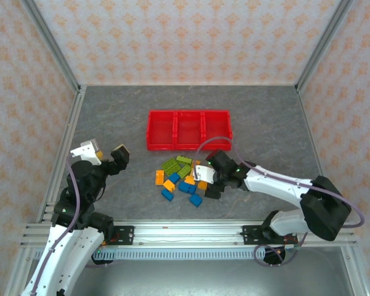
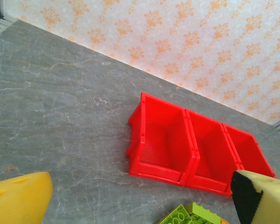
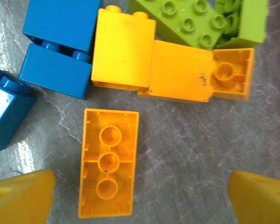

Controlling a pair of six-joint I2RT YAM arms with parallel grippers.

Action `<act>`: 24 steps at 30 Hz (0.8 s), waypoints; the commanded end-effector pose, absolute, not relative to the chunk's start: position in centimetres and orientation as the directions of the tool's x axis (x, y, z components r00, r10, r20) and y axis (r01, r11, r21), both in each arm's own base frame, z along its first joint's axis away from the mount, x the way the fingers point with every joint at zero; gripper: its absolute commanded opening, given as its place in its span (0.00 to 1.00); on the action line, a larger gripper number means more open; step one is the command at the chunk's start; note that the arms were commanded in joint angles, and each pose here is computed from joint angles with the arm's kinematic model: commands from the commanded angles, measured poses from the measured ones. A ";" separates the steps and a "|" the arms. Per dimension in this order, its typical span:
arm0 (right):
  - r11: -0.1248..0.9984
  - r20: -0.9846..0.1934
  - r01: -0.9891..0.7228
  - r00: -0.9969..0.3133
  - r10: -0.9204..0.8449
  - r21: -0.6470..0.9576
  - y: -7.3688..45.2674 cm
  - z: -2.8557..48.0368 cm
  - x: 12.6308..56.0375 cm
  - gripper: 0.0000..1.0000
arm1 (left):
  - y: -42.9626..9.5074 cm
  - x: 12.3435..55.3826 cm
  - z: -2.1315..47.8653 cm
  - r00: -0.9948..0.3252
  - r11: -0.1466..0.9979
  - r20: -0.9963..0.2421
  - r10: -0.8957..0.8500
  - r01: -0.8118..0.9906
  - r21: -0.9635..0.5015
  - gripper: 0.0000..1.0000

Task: Sort the legos into containers by color
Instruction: Pick up the lego from the bottom-center of the table.

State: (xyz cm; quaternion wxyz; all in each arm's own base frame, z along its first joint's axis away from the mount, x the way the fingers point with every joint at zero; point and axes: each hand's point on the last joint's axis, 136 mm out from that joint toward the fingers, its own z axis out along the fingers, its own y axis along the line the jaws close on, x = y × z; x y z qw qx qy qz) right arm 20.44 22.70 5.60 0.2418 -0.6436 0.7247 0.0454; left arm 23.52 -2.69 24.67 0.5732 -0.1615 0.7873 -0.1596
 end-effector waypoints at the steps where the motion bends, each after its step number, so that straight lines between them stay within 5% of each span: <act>1: 0.166 -0.437 -0.956 -0.045 -0.898 -0.242 23.9 6.1 20.7 0.94 | -2.5 23.6 25.2 -0.253 0.899 -0.864 -0.435 -0.065 -0.433 0.99; 24: 0.088 -0.379 -0.978 -0.010 -0.925 -0.187 24.2 3.5 20.0 0.76 | -2.5 23.4 25.4 -0.243 0.895 -0.864 -0.442 -0.060 -0.441 0.99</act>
